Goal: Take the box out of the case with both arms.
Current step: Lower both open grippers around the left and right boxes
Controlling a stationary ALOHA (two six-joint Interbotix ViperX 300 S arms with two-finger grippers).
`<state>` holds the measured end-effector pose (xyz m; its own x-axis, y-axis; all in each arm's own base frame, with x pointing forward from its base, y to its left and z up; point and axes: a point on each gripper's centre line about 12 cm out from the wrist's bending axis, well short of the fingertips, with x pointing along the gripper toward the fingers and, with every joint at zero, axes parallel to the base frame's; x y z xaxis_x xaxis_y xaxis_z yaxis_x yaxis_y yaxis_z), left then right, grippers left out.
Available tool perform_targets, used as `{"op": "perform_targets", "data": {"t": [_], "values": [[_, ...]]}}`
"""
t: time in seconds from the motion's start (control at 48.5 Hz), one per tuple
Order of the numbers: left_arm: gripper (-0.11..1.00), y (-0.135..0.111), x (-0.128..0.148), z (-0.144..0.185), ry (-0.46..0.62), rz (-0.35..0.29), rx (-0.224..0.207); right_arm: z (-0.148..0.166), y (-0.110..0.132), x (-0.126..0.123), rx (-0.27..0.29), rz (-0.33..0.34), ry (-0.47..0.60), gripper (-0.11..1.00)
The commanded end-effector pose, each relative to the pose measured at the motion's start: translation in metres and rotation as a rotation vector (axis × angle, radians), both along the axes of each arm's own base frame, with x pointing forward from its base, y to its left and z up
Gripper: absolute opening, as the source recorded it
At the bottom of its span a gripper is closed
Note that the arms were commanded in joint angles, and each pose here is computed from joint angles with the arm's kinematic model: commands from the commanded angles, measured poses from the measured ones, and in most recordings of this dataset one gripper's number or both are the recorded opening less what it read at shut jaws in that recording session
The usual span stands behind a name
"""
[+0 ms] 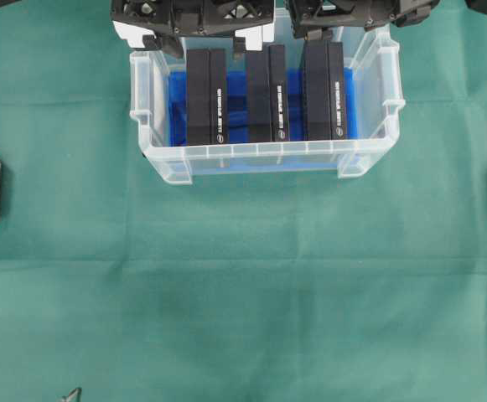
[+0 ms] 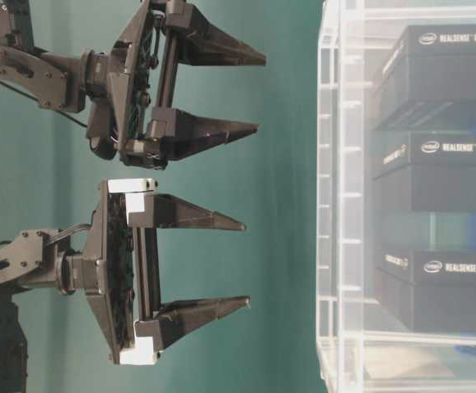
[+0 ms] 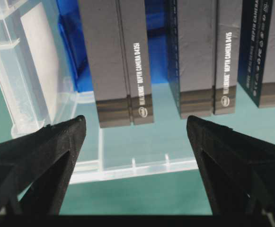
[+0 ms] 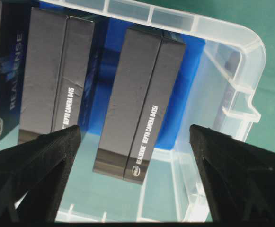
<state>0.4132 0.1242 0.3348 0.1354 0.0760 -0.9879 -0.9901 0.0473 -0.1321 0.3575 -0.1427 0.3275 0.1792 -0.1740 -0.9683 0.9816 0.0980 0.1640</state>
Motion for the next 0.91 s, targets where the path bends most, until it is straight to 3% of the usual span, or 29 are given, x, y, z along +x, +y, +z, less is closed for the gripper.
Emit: {"op": "perform_targets", "data": {"t": [0.0,0.887], "values": [[0.83,-0.0002,-0.0021,0.0106,-0.029,0.000,0.011,0.0135,0.0010,0.0002,-0.016,0.005,-0.038,0.94],[0.83,0.0004,-0.0023,0.0106,-0.029,0.002,0.011,0.0126,0.0035,0.0002,0.002,0.004,-0.037,0.94]]}}
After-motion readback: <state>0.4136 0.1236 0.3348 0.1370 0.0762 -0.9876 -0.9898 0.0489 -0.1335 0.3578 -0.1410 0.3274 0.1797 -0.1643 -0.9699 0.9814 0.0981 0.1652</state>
